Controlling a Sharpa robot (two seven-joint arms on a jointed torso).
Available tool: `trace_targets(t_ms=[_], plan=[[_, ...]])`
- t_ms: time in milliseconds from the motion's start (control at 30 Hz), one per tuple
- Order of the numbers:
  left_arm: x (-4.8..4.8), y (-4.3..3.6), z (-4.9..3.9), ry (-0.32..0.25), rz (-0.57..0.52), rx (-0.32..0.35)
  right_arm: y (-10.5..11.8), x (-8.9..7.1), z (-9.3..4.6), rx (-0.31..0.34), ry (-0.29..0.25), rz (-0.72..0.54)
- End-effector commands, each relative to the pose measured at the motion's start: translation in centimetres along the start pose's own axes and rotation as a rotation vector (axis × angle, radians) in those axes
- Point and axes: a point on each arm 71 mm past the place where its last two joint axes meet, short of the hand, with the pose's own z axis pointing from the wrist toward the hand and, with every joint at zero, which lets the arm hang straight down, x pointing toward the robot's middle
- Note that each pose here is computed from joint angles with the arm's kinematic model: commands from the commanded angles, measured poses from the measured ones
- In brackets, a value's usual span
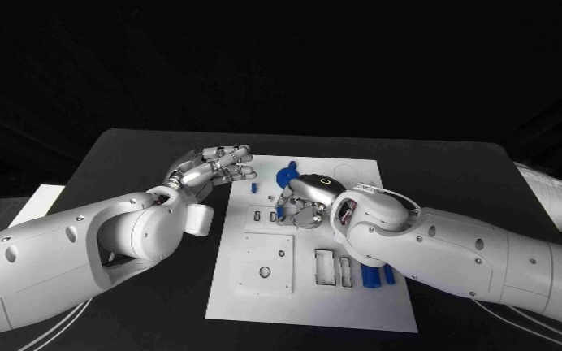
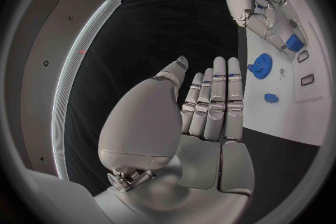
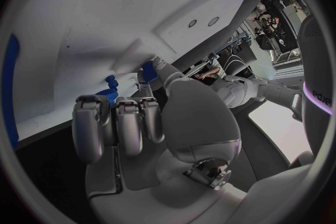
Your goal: Assemble the parts on the task board
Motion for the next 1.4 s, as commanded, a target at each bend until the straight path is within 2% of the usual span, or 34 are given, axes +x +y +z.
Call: trace_targets(t_ms=[33, 433, 867, 1233, 1400], plan=[[0.21, -0.04, 0.01, 0.016, -0.008, 0.004, -0.48, 0.95, -0.17, 0.034, 0.063, -0.026], [0.18, -0.02, 0.02, 0.014, -0.008, 0.003, -0.53, 1.05, -0.27, 0.043, 0.078, -0.039], [0.16, 0.01, 0.03, 0.012, -0.007, 0.001, -0.39, 0.96, -0.30, 0.044, 0.063, -0.044], [0.14, 0.03, 0.04, 0.012, -0.007, 0.000, -0.24, 0.74, -0.30, 0.040, 0.028, -0.042], [0.12, 0.04, 0.04, 0.012, -0.007, 0.000, -0.10, 0.45, -0.33, 0.030, -0.014, -0.035]])
